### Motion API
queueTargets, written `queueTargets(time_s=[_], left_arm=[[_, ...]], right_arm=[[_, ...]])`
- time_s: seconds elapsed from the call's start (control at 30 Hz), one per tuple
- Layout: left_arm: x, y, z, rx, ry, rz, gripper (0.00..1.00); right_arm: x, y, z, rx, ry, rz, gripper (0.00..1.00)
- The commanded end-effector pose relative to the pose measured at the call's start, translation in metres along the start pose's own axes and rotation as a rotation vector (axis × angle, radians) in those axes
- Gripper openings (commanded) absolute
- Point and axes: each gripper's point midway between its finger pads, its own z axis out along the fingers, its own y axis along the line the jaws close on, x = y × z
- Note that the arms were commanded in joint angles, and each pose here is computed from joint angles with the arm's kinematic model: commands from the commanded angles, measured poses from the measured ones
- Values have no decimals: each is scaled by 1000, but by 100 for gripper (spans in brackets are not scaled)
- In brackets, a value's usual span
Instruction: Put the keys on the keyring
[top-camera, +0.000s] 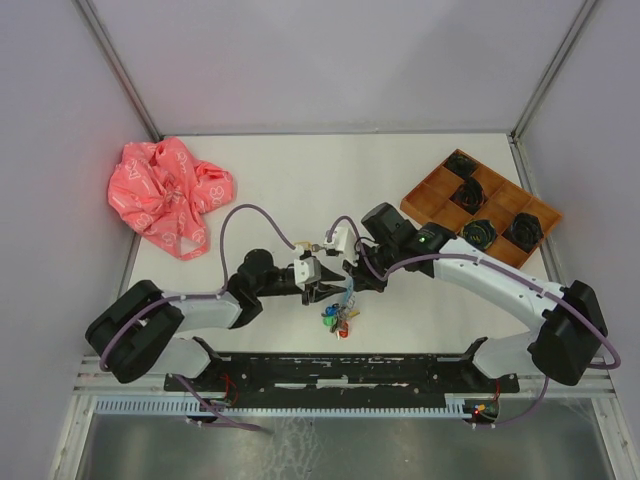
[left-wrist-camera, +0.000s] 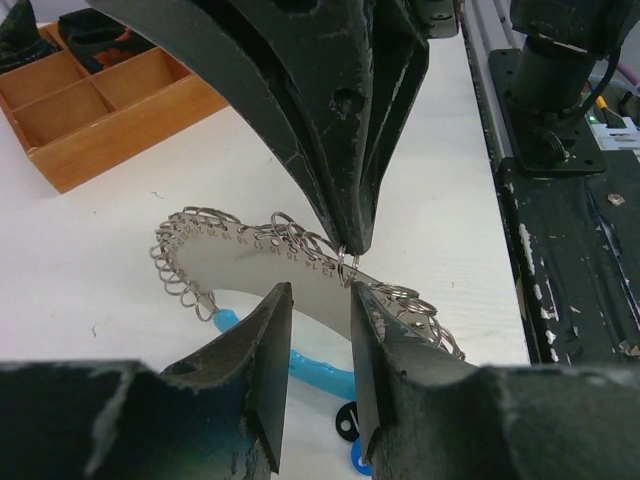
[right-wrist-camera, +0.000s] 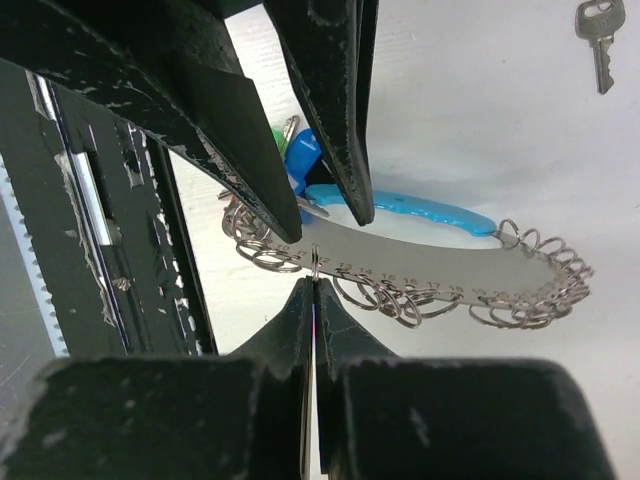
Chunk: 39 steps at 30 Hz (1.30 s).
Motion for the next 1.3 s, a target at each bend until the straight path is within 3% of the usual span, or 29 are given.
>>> queueTargets(time_s=[0.0,0.6,0.8,1.0,1.13,1.27], left_arm=[[-20,-1,10,68,-62,45,36],[-17,-9,20,145,-84,-29,24],[-19,-9,21,147,-88,-35,5],[-20,-2,17,75,-104,-33,3],[-28,5,10,3,-149,-32,3],[-37,10,4,-56,-199,-32,3]], right_arm=[[-18,-2,-10,10,-23,-62,1],[-33,2,-11,-15,-87,-123,1],[-32,5,-8,-30,-110,-136,1],[-34,-4,-17,82,-202,-144,16],[-35,-9,-27,168,-335,-112,30],[-30,-9,-28,202,-475,-85,38]])
